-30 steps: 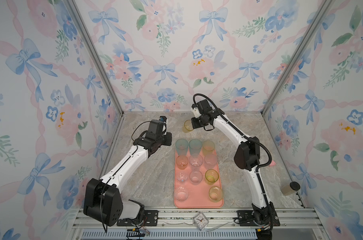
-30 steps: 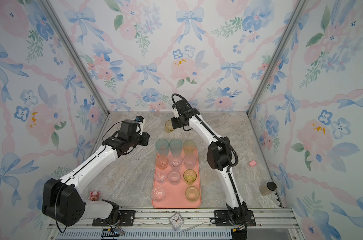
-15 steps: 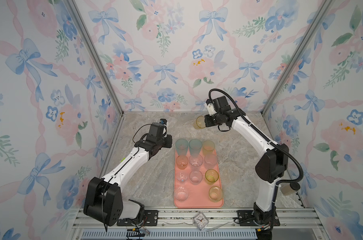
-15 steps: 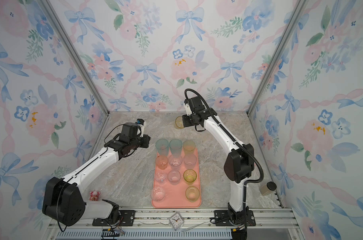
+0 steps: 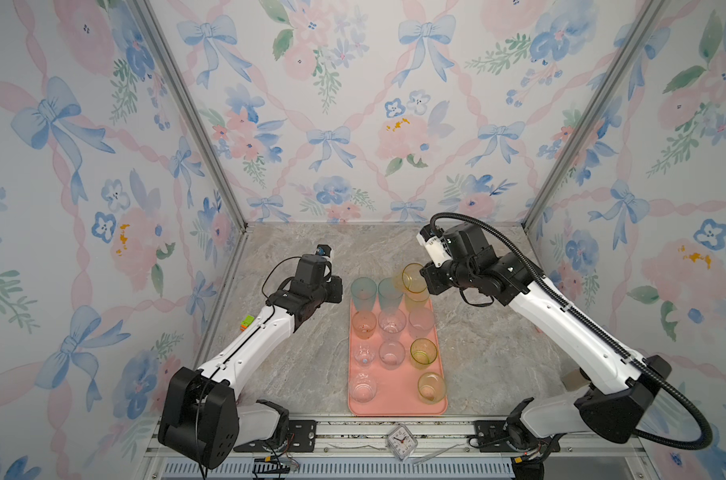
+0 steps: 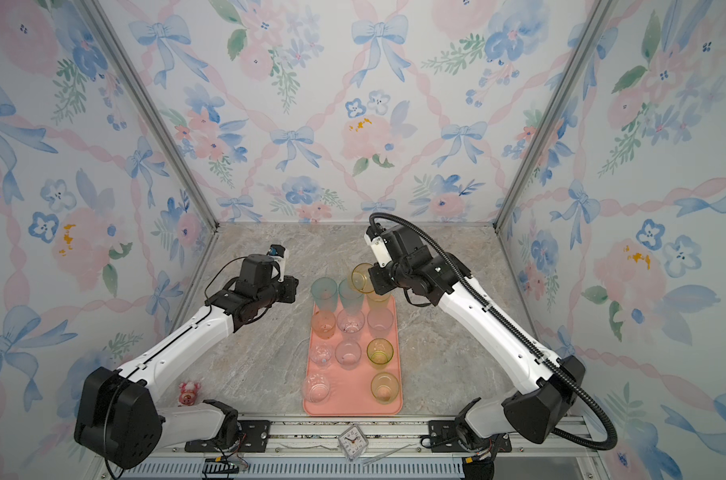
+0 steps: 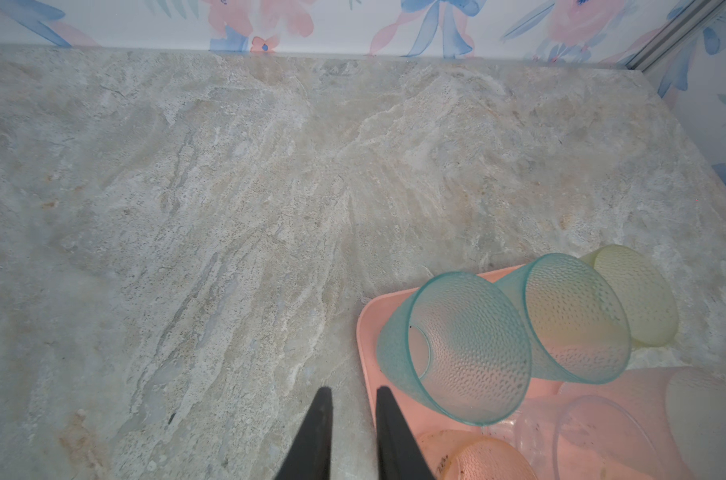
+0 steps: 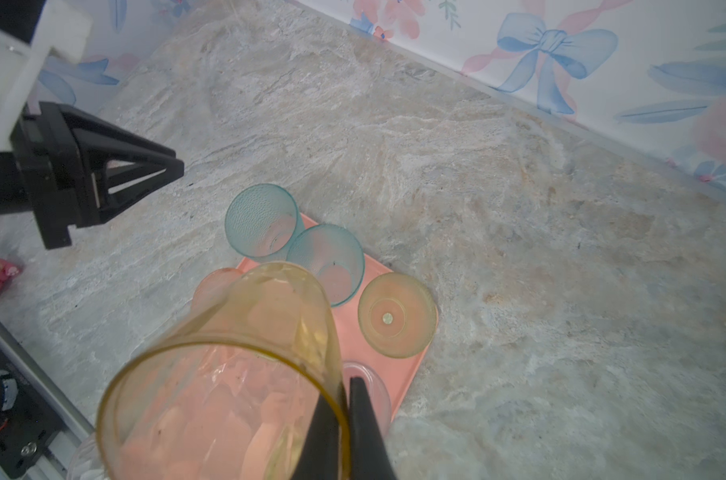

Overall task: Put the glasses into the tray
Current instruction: 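Lift the yellow cup with the right gripper and carry it over the tray, then lower the yellow cup onto the tray's near end with the right gripper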

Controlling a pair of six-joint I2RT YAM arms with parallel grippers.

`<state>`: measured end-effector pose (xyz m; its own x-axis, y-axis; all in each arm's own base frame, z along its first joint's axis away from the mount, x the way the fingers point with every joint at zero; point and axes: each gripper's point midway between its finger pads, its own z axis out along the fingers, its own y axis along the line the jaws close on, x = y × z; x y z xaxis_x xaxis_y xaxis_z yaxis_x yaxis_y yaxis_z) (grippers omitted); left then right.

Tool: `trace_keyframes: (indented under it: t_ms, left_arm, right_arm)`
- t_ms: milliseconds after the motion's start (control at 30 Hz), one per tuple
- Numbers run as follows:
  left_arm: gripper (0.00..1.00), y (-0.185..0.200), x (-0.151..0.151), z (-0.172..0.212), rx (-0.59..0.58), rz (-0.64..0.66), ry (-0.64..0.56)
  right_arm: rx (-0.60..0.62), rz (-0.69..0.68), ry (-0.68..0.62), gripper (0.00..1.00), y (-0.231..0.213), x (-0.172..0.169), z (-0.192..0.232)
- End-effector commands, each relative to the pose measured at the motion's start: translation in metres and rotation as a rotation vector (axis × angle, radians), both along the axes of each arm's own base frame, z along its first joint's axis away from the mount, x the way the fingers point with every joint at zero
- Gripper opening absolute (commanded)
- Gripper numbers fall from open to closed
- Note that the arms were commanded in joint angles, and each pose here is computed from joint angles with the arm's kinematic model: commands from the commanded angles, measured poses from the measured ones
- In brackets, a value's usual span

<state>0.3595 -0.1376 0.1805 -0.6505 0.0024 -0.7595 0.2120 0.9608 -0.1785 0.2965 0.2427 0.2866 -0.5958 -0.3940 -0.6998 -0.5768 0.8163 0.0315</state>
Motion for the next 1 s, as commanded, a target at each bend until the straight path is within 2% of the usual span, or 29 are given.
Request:
trace_keyframes:
  t_ms: [0,367,733,967]
  left_arm:
    - [0.22,0.0,-0.002,0.008,-0.017,0.01,-0.036]
    - [0.22,0.002,-0.011,0.015,-0.028,0.018,-0.07]
    - [0.23,0.004,-0.022,0.018,-0.033,0.008,-0.09]
    - [0.23,0.004,-0.027,0.017,-0.034,0.003,-0.09]
  right_arm:
    - [-0.09,0.014,0.02,0.0,-0.011,-0.031,-0.014]
    - [-0.2,0.133,0.01,0.0,0.003,-0.11,-0.032]
    - [-0.28,0.227,0.013,0.0,0.03,-0.161,-0.063]
    - [-0.336,0.245,0.034,0.0,0.04,-0.178,-0.088]
